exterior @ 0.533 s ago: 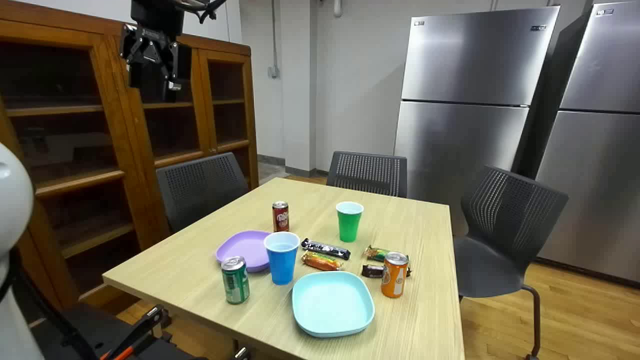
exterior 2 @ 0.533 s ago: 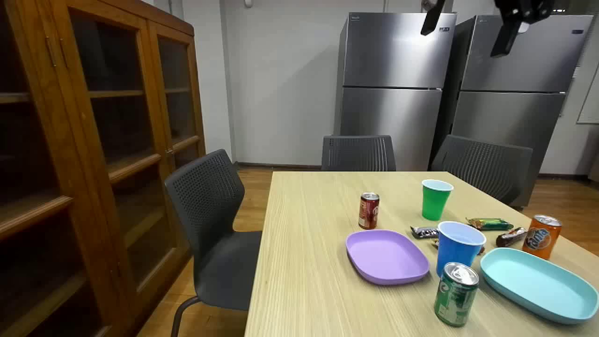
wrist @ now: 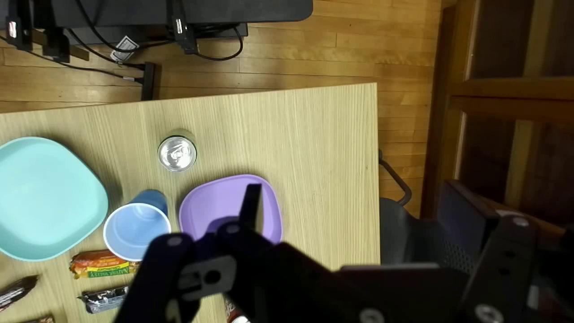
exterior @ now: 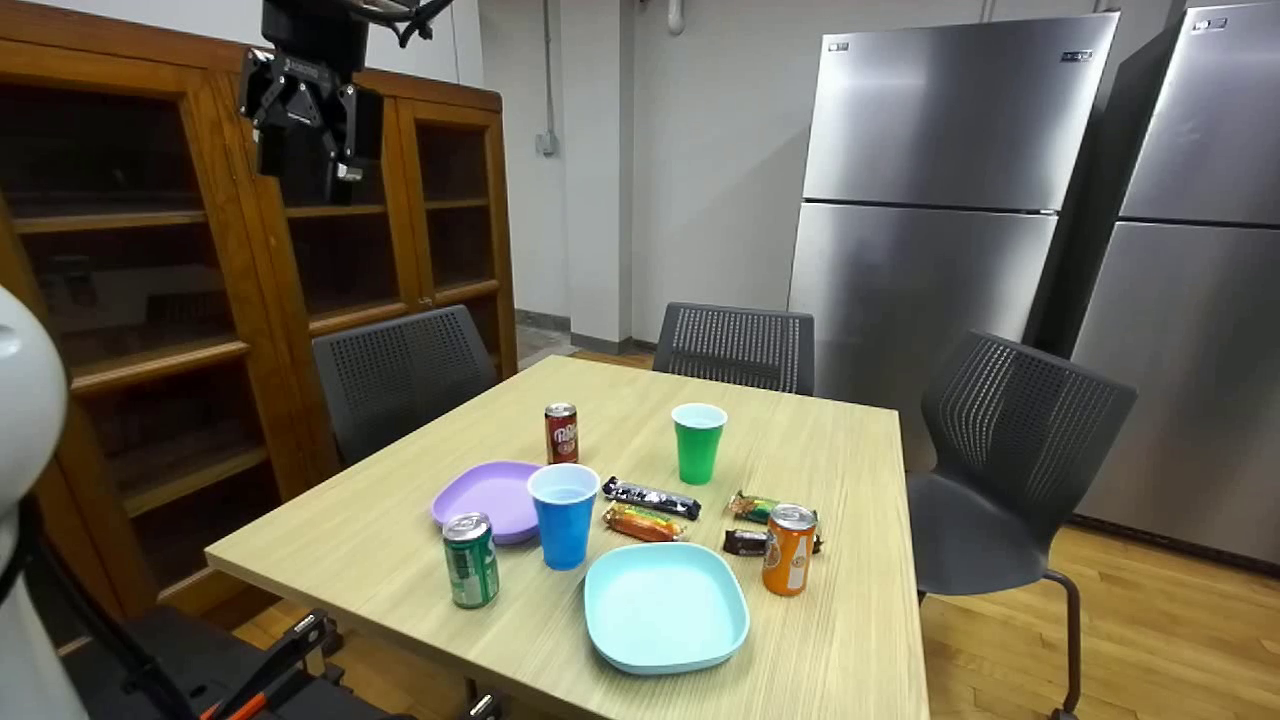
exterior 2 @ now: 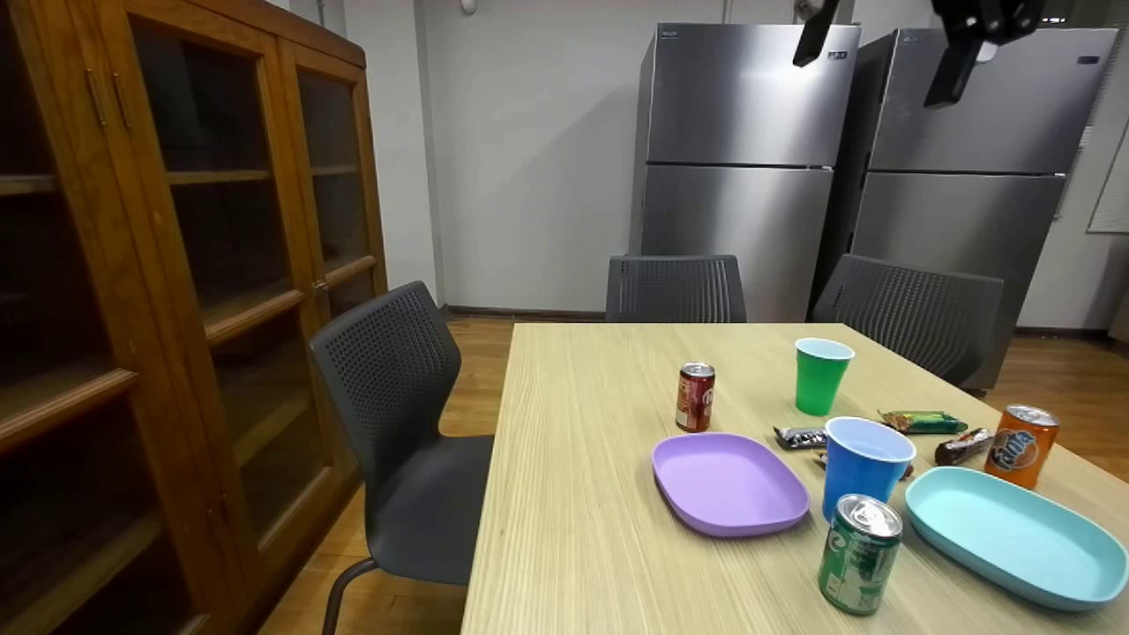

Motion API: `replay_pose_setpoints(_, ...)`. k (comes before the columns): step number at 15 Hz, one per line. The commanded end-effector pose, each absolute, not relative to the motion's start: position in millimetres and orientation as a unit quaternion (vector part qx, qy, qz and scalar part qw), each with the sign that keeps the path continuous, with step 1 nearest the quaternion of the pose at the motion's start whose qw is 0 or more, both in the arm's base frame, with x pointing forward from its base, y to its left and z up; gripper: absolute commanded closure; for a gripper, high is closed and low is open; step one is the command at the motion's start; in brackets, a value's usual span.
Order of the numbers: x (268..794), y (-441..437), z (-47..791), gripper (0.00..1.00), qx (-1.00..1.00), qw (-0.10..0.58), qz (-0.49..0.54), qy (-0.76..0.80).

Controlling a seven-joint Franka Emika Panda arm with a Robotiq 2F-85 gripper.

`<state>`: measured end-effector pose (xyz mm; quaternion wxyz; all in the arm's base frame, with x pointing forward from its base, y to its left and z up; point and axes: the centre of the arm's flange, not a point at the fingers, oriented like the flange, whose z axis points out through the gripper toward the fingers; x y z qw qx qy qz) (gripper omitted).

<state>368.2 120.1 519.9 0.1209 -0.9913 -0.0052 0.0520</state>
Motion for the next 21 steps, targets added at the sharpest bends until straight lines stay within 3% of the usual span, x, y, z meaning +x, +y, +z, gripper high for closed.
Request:
replay_pose_setpoints(1,369.6,119.1,518.4,0.0,-0.992,0.116,0.047,-0.001)
replay_pose_setpoints(21,466.8,103.8,437.7,0.0,-0.996,0.053,-0.07,-0.001)
